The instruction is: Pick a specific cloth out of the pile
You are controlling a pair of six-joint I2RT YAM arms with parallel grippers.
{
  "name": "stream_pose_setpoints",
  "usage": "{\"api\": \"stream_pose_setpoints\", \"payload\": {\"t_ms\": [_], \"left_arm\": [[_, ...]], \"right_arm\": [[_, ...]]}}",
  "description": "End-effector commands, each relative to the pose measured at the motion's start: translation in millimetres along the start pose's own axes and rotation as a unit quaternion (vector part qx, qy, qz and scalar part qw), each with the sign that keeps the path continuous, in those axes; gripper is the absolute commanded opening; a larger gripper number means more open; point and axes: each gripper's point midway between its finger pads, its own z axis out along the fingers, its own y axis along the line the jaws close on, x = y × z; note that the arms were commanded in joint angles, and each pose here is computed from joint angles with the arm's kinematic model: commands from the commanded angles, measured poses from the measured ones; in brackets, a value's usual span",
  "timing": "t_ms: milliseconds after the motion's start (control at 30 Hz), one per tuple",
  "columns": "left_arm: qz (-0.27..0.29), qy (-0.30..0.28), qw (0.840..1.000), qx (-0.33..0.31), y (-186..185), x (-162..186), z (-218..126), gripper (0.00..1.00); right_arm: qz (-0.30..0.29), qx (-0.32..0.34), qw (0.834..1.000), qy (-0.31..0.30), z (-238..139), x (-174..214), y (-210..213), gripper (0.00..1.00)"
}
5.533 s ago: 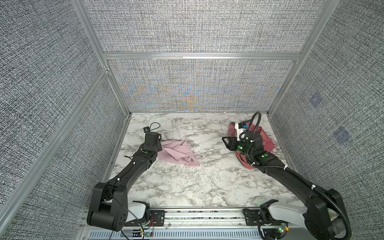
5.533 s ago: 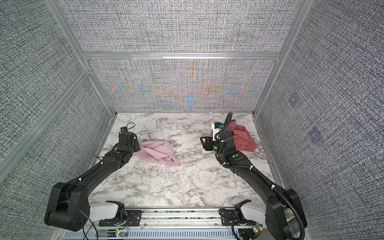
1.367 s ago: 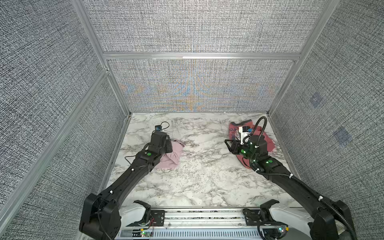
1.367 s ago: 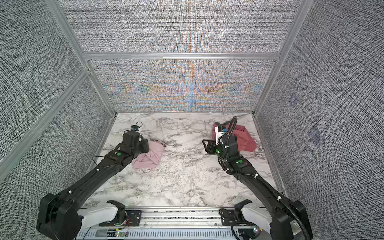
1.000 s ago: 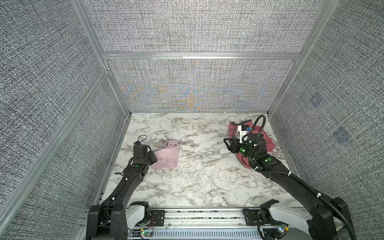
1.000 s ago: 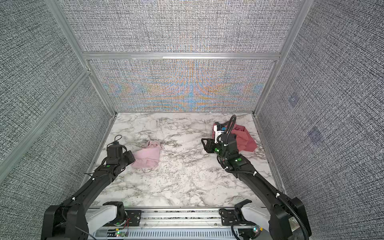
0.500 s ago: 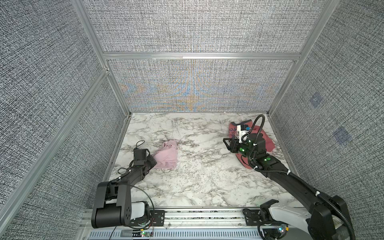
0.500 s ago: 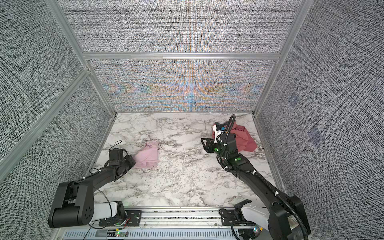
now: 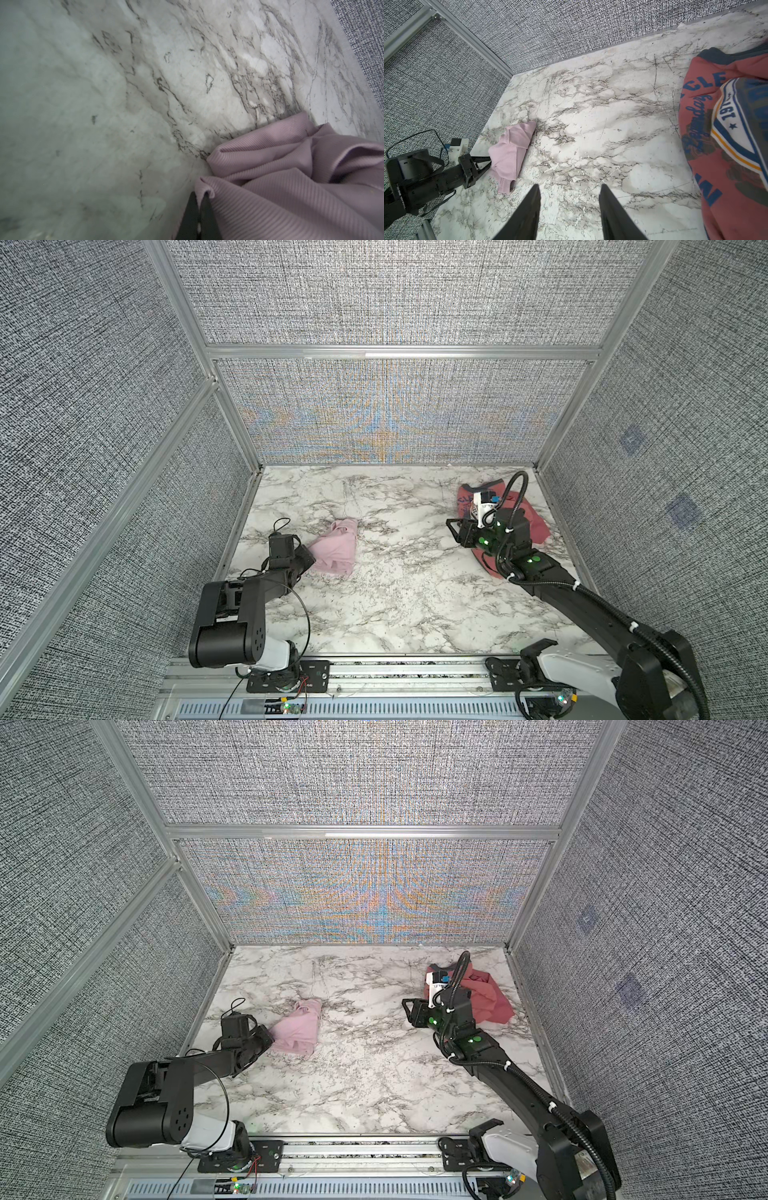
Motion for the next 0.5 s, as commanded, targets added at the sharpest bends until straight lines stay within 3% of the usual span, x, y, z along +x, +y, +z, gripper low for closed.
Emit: {"api": "stream_pose_setpoints", "payload": {"t_ms": [0,167,467], "left_arm": [[-0.003,0.01,1.0,-0.021,8,6,-8,0.0],[0.01,-0.037,0.999,-0.016,-3,-18,-31,0.34],[0.082,-0.129,0.988,0.037,-51,-54,-93,0.41]], "right_arm": [[0.004,-0.005,1.0,-0.008,-3,-5,4,0.48],[0.002,-0.002,1.0,-0.011,-5,-9,5,0.48],[-0.01,-0.01,1.0,-0.018,-6,-21,14,0.48]]}}
